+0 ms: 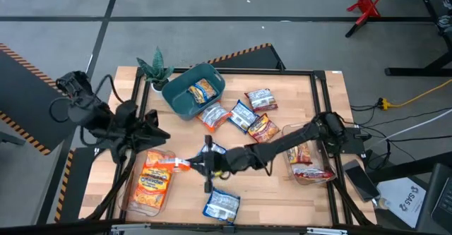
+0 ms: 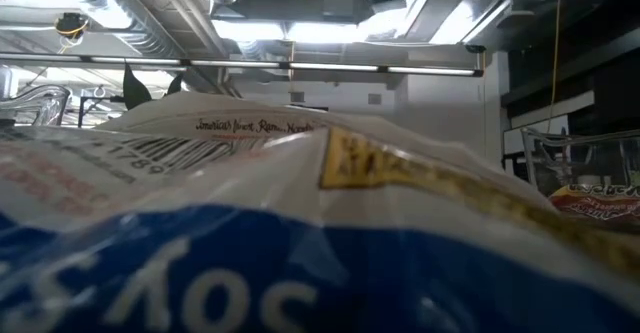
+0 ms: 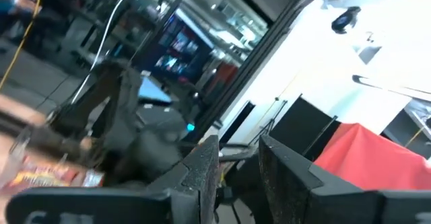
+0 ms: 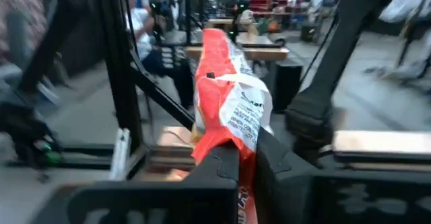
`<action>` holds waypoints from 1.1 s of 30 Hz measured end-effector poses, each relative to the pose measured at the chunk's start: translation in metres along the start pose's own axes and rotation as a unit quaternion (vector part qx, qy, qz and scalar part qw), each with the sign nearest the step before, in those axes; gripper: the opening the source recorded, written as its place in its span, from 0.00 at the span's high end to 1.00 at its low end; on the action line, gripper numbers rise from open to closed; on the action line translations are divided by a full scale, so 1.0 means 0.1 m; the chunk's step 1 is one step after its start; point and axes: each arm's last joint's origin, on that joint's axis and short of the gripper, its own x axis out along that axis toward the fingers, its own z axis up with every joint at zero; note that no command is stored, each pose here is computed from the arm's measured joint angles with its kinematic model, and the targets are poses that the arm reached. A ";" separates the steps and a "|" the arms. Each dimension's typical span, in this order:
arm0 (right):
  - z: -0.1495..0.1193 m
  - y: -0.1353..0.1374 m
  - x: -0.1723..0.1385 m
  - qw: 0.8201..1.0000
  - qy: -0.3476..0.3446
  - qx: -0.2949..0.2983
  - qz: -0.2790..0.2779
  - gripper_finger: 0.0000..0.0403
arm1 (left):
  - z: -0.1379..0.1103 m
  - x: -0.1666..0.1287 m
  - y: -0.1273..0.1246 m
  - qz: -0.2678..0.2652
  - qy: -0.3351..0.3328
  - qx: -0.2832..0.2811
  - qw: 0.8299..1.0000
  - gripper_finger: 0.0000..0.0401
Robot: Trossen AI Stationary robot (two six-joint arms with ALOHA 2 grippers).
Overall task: Sort Maruchan noodles
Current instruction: Put the orange noodle pack into the left transparent bin
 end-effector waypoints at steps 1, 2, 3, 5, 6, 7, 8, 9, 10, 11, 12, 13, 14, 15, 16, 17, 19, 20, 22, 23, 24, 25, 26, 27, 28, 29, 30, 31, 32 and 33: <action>-0.04 -0.04 0.04 1.000 -0.012 0.023 0.011 1.00 | 0.01 -0.01 -0.01 -0.003 -0.003 0.005 1.000 0.75; -0.09 -0.08 0.08 0.999 -0.019 0.041 0.021 1.00 | 0.02 -0.01 -0.01 -0.006 -0.006 0.010 1.000 0.75; -0.14 -0.11 0.12 0.998 -0.025 0.059 0.028 1.00 | 0.02 -0.01 -0.02 -0.006 -0.007 0.013 1.000 0.75; -0.24 -0.14 0.23 0.996 -0.023 0.082 0.031 1.00 | 0.02 -0.01 -0.02 -0.007 -0.007 0.016 1.000 0.75; -0.26 -0.15 0.29 0.995 -0.023 0.088 0.033 1.00 | 0.02 -0.01 -0.02 -0.007 -0.008 0.016 1.000 0.75; -0.28 -0.13 0.34 0.994 -0.020 0.095 0.041 1.00 | 0.02 -0.01 -0.02 -0.007 -0.008 0.017 1.000 0.75; -0.28 -0.11 0.40 0.994 -0.021 0.097 0.054 1.00 | 0.02 -0.01 -0.02 -0.007 -0.008 0.017 1.000 0.75; -0.28 -0.09 0.46 0.993 -0.018 0.096 0.066 1.00 | 0.02 -0.01 -0.02 -0.007 -0.008 0.018 1.000 0.75; -0.27 -0.07 0.51 0.993 -0.008 0.093 0.073 1.00 | 0.02 -0.01 -0.02 -0.009 -0.006 0.018 1.000 0.75; -0.27 -0.05 0.56 0.993 0.002 0.086 0.079 1.00 | 0.02 -0.01 -0.02 -0.010 -0.006 0.018 1.000 0.75; -0.25 -0.03 0.62 0.993 0.009 0.078 0.083 1.00 | 0.02 -0.01 -0.02 -0.010 -0.006 0.017 1.000 0.75; -0.22 -0.03 0.67 0.994 0.021 0.068 0.087 1.00 | 0.02 -0.01 -0.02 -0.010 -0.006 0.018 1.000 0.75; -0.20 -0.02 0.72 0.993 0.029 0.064 0.091 1.00 | 0.02 0.00 -0.02 -0.010 -0.006 0.018 1.000 0.75; -0.19 -0.03 0.78 0.993 0.032 0.061 0.092 1.00 | 0.02 -0.01 -0.02 -0.011 -0.006 0.018 1.000 0.75; -0.16 -0.04 0.82 0.993 0.036 0.059 0.095 1.00 | 0.02 -0.01 -0.02 -0.011 -0.006 0.018 1.000 0.75; -0.16 -0.04 0.86 0.992 0.044 0.058 0.099 1.00 | 0.02 -0.01 -0.02 -0.012 -0.005 0.019 1.000 0.75; -0.20 -0.05 0.93 0.990 0.057 0.058 0.115 1.00 | 0.01 -0.01 -0.02 -0.016 -0.002 0.023 1.000 0.75; -0.24 -0.06 0.96 0.988 0.069 0.061 0.123 1.00 | 0.01 -0.01 -0.02 -0.019 -0.001 0.025 1.000 0.75; -0.34 -0.06 1.00 0.984 0.087 0.063 0.142 1.00 | 0.01 -0.01 -0.02 -0.021 0.000 0.025 0.999 0.75; -0.38 -0.05 1.01 0.982 0.094 0.066 0.151 1.00 | 0.01 -0.01 -0.02 -0.021 0.000 0.026 0.999 0.75; -0.42 -0.07 1.03 0.979 0.099 0.073 0.161 1.00 | 0.01 -0.01 -0.02 -0.021 0.000 0.027 0.999 0.75; -0.45 -0.07 1.03 0.976 0.104 0.079 0.171 1.00 | 0.01 -0.01 -0.02 -0.021 0.000 0.027 0.999 0.75; -0.48 -0.07 1.04 0.974 0.107 0.088 0.181 1.00 | 0.01 -0.01 -0.02 -0.021 0.000 0.027 0.999 0.75; -0.50 -0.08 1.05 0.971 0.109 0.092 0.189 1.00 | 0.01 -0.01 -0.02 -0.021 0.000 0.027 0.999 0.75; -0.52 -0.08 1.05 0.970 0.114 0.094 0.195 1.00 | 0.01 -0.01 -0.02 -0.021 0.000 0.027 0.999 0.75; -0.54 -0.09 1.05 0.968 0.119 0.095 0.200 1.00 | 0.01 -0.01 -0.02 -0.020 0.001 0.028 0.999 0.75; -0.55 -0.09 1.05 0.967 0.121 0.096 0.201 1.00 | 0.01 -0.01 -0.02 -0.020 0.001 0.028 0.999 0.75; -0.55 -0.10 1.05 0.967 0.122 0.095 0.200 1.00 | 0.01 -0.01 -0.02 -0.020 0.001 0.029 0.999 0.75; -0.54 -0.11 1.05 0.968 0.121 0.095 0.199 1.00 | 0.01 0.00 -0.02 -0.020 0.002 0.030 0.999 0.75; -0.54 -0.13 1.06 0.968 0.120 0.095 0.198 1.00 | 0.01 0.00 -0.02 -0.020 0.002 0.032 0.999 0.75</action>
